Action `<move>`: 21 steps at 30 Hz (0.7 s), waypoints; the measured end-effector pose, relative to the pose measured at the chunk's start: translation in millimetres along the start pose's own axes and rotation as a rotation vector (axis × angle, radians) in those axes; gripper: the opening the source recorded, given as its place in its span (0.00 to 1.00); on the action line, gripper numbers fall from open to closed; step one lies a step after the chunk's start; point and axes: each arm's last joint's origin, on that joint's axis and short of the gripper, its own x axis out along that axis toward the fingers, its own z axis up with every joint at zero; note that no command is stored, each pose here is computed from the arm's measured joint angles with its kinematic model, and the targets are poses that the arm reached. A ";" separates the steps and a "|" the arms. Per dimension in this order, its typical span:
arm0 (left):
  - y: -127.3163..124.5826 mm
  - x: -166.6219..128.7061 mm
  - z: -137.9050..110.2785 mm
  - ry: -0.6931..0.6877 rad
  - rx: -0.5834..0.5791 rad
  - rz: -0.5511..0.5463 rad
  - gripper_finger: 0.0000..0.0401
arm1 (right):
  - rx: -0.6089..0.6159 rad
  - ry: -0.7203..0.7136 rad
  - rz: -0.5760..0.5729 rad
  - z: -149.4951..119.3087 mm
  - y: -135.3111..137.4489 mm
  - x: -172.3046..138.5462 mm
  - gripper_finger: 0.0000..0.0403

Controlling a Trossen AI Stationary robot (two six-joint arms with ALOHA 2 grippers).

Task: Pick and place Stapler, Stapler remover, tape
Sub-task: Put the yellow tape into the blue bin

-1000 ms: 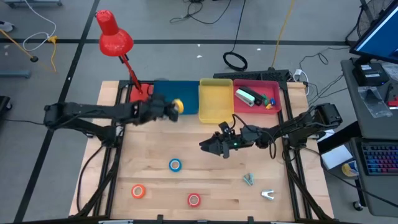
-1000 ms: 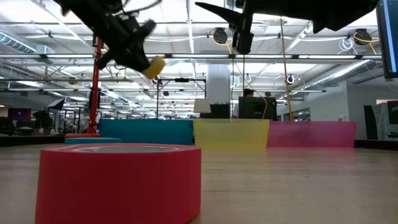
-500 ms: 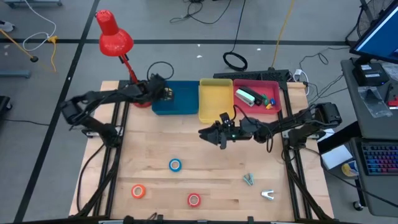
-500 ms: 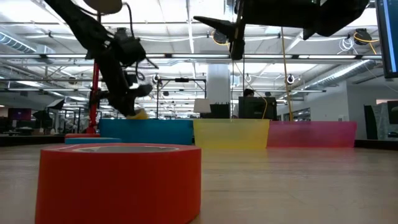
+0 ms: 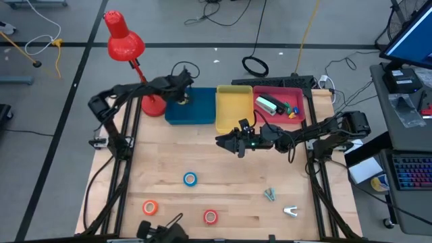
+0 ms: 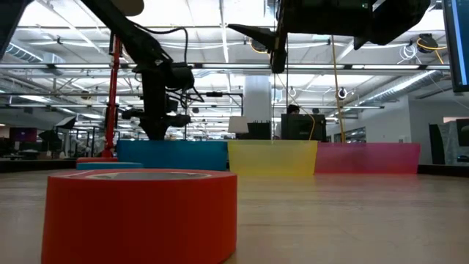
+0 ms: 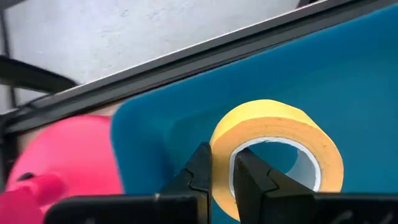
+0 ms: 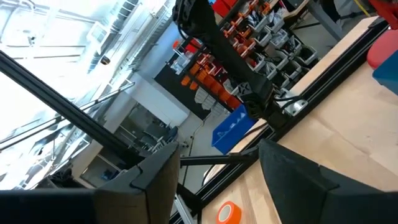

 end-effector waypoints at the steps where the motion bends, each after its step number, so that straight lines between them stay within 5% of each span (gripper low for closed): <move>1: 0.2 0.8 0.6 0.012 0.013 0.021 0.08 | 0.000 0.000 0.000 0.0 0.0 0.0 0.53; 7: 7.5 11.0 -6.5 0.125 0.054 0.121 0.11 | 0.000 0.001 0.001 -0.2 0.2 0.0 0.52; 21: 15.0 15.5 -5.4 0.163 0.086 0.098 0.17 | 0.000 -0.001 0.004 0.0 0.4 0.0 0.52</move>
